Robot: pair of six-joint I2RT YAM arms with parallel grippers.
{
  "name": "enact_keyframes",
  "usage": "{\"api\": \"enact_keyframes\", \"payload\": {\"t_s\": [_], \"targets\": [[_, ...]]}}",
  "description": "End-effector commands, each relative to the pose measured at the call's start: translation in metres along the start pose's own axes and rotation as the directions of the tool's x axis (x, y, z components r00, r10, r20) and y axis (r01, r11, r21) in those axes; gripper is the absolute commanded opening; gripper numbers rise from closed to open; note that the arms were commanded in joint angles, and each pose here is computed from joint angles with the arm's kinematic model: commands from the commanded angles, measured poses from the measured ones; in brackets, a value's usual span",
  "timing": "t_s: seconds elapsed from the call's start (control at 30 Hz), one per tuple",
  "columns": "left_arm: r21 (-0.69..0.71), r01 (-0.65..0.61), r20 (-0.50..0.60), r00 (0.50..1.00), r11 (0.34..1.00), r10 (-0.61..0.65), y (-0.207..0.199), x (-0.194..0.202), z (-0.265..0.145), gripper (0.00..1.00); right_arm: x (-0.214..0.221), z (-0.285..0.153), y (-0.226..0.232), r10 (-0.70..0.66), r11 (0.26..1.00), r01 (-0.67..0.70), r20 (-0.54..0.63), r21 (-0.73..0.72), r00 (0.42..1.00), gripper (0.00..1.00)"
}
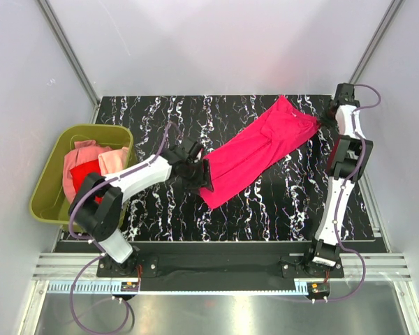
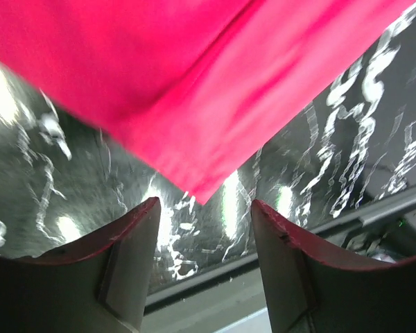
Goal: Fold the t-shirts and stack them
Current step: Fold the tshirt
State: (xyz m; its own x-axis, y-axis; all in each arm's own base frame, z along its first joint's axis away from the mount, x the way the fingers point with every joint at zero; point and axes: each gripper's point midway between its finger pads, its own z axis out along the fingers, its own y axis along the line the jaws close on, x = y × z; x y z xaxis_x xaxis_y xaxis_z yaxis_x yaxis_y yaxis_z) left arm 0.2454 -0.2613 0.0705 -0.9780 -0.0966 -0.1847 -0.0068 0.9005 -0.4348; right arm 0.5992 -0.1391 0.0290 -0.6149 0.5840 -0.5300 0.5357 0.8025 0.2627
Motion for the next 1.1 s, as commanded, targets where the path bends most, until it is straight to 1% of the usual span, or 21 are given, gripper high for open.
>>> {"api": "enact_keyframes", "payload": {"t_s": [0.0, 0.03, 0.07, 0.13, 0.17, 0.23, 0.27, 0.3, 0.4, 0.43, 0.47, 0.5, 0.53, 0.57, 0.6, 0.67, 0.7, 0.77, 0.93, 0.97, 1.07], "targets": [[-0.085, -0.109, 0.055, 0.992, 0.990, 0.114, 0.006, -0.031, -0.015, 0.60, -0.034, -0.029, 0.013, -0.027, 0.999, 0.030, 0.063, -0.044, 0.998, 0.32], [-0.112, -0.132, 0.064, 0.988, 0.985, 0.140, 0.012, -0.041, -0.017, 0.60, -0.032, -0.033, 0.012, -0.016, 0.999, 0.018, 0.053, -0.038, 0.998, 0.38], [-0.131, -0.136, 0.054, 0.988, 0.982, 0.144, 0.017, -0.045, -0.012, 0.60, -0.041, -0.051, 0.017, -0.012, 0.999, 0.015, 0.076, -0.049, 0.997, 0.42], [-0.173, -0.157, 0.073, 0.982, 0.972, 0.172, 0.026, -0.062, -0.012, 0.59, -0.033, -0.062, 0.015, 0.011, 0.999, -0.009, 0.051, -0.044, 0.999, 0.48], [-0.198, -0.161, 0.059, 0.983, 0.967, 0.176, 0.033, -0.066, -0.005, 0.59, -0.041, -0.085, 0.020, 0.019, 0.998, -0.015, 0.076, -0.055, 0.997, 0.49], [-0.238, -0.178, 0.070, 0.977, 0.955, 0.200, 0.042, -0.082, -0.004, 0.57, -0.025, -0.096, 0.015, 0.049, 0.998, -0.048, 0.028, -0.037, 0.998, 0.50], [-0.259, -0.181, 0.054, 0.978, 0.949, 0.201, 0.049, -0.086, 0.003, 0.56, -0.030, -0.120, 0.021, 0.056, 0.997, -0.053, 0.048, -0.057, 0.997, 0.50], [-0.268, -0.187, 0.058, 0.976, 0.945, 0.209, 0.054, -0.094, 0.005, 0.54, -0.013, -0.121, 0.019, 0.064, 0.996, -0.064, 0.007, -0.061, 0.998, 0.50], [-0.291, -0.182, 0.030, 0.980, 0.939, 0.199, 0.070, -0.103, 0.019, 0.51, 0.005, -0.149, 0.021, 0.095, 0.992, -0.096, -0.016, -0.082, 0.995, 0.49], [-0.300, -0.171, 0.010, 0.983, 0.938, 0.182, 0.076, -0.100, 0.022, 0.49, 0.010, -0.156, 0.022, 0.105, 0.990, -0.107, -0.021, -0.091, 0.994, 0.47], [-0.335, -0.156, 0.003, 0.986, 0.929, 0.166, 0.086, -0.100, 0.025, 0.48, 0.006, -0.177, 0.027, 0.110, 0.987, -0.108, 0.008, -0.116, 0.994, 0.45], [-0.364, -0.116, 0.001, 0.992, 0.924, 0.125, 0.098, -0.097, 0.026, 0.46, 0.020, -0.175, 0.023, 0.111, 0.986, -0.113, -0.019, -0.120, 0.994, 0.43], [-0.383, -0.102, -0.020, 0.995, 0.918, 0.102, 0.105, -0.091, 0.026, 0.37, 0.023, -0.182, 0.024, 0.112, 0.985, -0.113, -0.016, -0.132, 0.994, 0.41], [-0.388, -0.090, -0.025, 0.996, 0.917, 0.087, 0.109, -0.087, 0.026, 0.32, 0.032, -0.191, 0.022, 0.113, 0.984, -0.115, -0.023, -0.137, 0.993, 0.40], [-0.399, -0.076, -0.042, 0.997, 0.914, 0.064, 0.117, -0.077, 0.027, 0.30, 0.035, -0.196, 0.022, 0.114, 0.983, -0.117, -0.027, -0.144, 0.993, 0.40], [-0.396, -0.063, -0.024, 0.998, 0.916, 0.058, 0.118, -0.071, 0.023, 0.30, 0.041, -0.211, 0.026, 0.119, 0.977, -0.121, -0.025, -0.173, 0.993, 0.40], [-0.408, -0.047, -0.033, 0.999, 0.912, 0.037, 0.125, -0.061, 0.023, 0.31, 0.057, -0.207, 0.027, 0.120, 0.972, -0.129, -0.060, -0.197, 0.991, 0.40], [-0.408, -0.036, -0.023, 0.999, 0.912, 0.029, 0.127, -0.054, 0.019, 0.32, 0.067, -0.216, 0.034, 0.124, 0.957, -0.137, -0.066, -0.255, 0.990, 0.44], [-0.394, 0.015, -0.009, 1.000, 0.919, -0.020, 0.133, -0.020, 0.008, 0.32, 0.097, -0.213, 0.029, 0.132, 0.951, -0.159, -0.115, -0.264, 0.985, 0.45], [-0.386, 0.027, -0.018, 0.999, 0.922, -0.037, 0.132, -0.008, 0.008, 0.34, 0.098, -0.211, 0.030, 0.131, 0.949, -0.158, -0.115, -0.272, 0.985, 0.45], [-0.350, 0.026, 0.014, 1.000, 0.936, -0.023, 0.119, -0.004, -0.004, 0.40, 0.101, -0.205, 0.032, 0.139, 0.943, -0.171, -0.127, -0.286, 0.982, 0.46]]}}
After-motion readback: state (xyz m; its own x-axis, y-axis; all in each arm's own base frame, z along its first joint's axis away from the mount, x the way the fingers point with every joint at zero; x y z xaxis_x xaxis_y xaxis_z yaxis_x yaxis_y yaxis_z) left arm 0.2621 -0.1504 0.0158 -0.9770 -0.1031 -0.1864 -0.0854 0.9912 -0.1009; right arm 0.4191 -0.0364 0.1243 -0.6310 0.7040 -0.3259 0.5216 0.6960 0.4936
